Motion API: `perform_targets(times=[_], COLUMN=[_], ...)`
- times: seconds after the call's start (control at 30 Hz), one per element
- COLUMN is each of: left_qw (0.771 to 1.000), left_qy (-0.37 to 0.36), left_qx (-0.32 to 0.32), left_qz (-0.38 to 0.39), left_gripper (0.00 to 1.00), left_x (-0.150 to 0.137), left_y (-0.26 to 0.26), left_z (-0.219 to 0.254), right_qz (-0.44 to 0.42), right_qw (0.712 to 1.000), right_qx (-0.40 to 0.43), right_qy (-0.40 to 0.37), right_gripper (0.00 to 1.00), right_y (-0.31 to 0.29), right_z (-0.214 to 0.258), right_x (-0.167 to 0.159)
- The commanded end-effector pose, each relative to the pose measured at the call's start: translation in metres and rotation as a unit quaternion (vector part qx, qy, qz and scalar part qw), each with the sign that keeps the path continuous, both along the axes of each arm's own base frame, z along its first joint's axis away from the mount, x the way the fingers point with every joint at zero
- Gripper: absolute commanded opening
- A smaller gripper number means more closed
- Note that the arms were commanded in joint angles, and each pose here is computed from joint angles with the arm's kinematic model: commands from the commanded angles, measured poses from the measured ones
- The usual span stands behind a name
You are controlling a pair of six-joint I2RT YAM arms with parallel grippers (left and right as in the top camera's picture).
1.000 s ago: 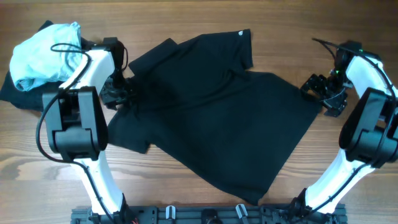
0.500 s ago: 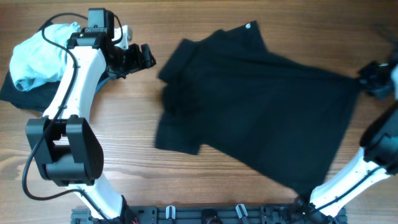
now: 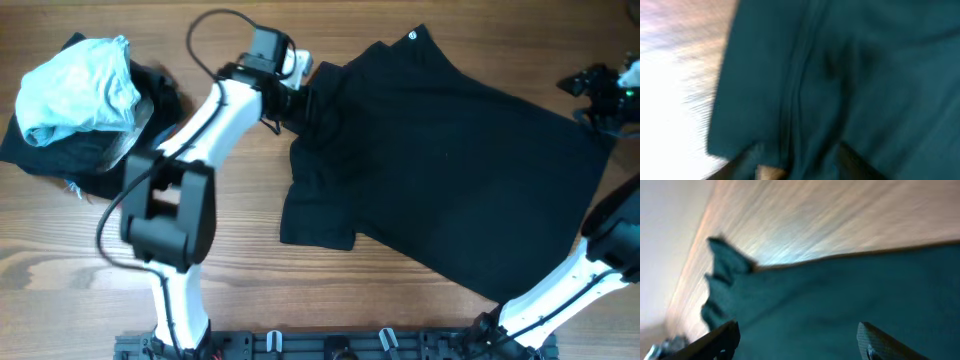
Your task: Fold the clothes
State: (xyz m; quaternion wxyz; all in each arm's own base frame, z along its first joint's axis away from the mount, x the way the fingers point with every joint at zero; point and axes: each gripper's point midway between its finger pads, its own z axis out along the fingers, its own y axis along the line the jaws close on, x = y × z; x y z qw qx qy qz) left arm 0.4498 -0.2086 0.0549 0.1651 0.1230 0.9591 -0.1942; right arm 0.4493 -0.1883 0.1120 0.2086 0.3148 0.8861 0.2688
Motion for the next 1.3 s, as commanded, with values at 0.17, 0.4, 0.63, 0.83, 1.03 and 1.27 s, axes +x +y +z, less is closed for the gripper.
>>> perform_targets(times=[0.17,0.4,0.63,0.83,1.03,1.27], left_qw=[0.985,0.924,0.885,0.921,0.96,0.98], left_qy=[0.099,0.189,0.271,0.197,0.061,0.036], left_qx=[0.108,0.195,0.149,0.082,-0.013,-0.009], left_qz=[0.093,0.27,0.349,0.326,0.273,0.197], left_gripper=[0.5,0.04,0.05,0.36,0.54,0.6], left_x=[-0.02,-0.037,-0.062,-0.037,0.013,0.012], left_y=[0.031,0.148,0.219,0.2,0.147,0.097], left_z=[-0.088,-0.106,-0.09,-0.024,0.04,0.043], right_qz=[0.113,0.125,0.123,0.007,0.011,0.002], right_qw=[0.989,0.988,0.989,0.983,0.983,0.983], right_qx=[-0.014,-0.035,-0.073,-0.141,-0.166,-0.178], right_qy=[-0.095,-0.083,-0.025,0.12,0.072,0.035], right_gripper=[0.79,0.79,0.78,0.76,0.73,0.79], right_y=[0.061,0.074,0.078,0.052,0.046,0.046], right_z=[0.034,0.028,0.009,-0.031,-0.055,-0.078], right_x=[0.036,0.041,0.032,0.003,0.019,0.028])
